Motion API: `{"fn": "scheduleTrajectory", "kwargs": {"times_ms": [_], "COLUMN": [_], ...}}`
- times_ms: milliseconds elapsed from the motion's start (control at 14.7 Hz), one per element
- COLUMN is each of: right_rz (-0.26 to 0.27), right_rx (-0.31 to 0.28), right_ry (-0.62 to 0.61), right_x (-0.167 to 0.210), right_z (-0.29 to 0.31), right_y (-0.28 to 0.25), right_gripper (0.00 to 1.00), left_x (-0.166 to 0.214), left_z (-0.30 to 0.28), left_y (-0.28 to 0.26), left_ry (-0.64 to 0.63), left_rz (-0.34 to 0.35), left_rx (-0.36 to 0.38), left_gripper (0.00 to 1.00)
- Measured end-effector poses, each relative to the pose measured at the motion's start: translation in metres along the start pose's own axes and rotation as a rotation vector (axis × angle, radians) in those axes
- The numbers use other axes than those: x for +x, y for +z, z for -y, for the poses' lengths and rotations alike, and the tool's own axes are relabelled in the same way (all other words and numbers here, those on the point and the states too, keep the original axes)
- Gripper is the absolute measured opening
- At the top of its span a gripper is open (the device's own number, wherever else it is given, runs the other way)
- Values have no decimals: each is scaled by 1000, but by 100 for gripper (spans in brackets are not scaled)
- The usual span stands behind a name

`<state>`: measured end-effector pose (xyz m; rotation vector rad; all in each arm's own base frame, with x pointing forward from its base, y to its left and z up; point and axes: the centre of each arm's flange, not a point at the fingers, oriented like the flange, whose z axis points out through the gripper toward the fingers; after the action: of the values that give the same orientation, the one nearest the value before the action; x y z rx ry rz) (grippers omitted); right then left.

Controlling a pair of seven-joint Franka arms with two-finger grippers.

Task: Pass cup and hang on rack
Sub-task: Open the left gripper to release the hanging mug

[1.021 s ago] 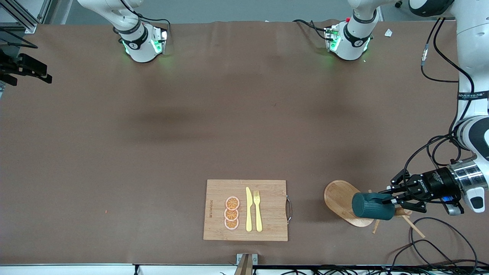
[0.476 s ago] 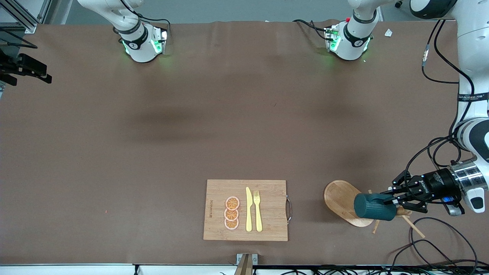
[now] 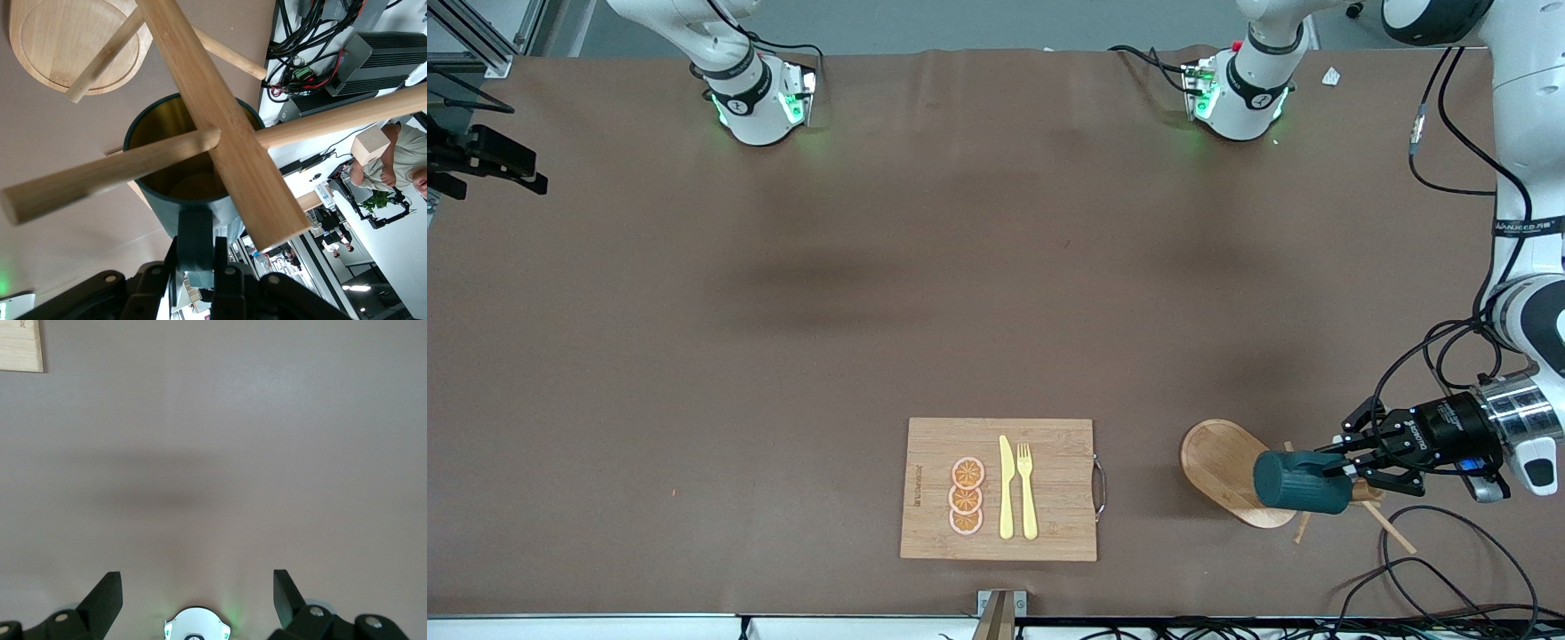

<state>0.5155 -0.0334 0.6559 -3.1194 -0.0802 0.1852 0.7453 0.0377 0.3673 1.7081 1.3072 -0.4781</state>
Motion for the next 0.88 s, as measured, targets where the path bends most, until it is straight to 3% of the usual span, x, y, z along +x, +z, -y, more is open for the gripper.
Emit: {"fn": "scheduleTrajectory", "kwargs": {"times_ms": [204, 408, 681, 885], "right_rz": [0, 0, 0, 0], "right_rx": [0, 0, 0, 0], "right_ry": [0, 0, 0, 0], "right_x": [0, 0, 0, 0], "right_z": [0, 0, 0, 0], "right_y": [0, 0, 0, 0], "right_gripper": [100, 100, 100, 100], "left_x": [1, 2, -10, -45], "left_z": [0, 1, -9, -22], "left_y": [1, 1, -5, -22], "left_ry": [-1, 3, 38, 93], "left_rz": [1, 1, 4, 10], "left_rx": [1, 1, -12, -11], "left_gripper": [22, 31, 70, 100]}}
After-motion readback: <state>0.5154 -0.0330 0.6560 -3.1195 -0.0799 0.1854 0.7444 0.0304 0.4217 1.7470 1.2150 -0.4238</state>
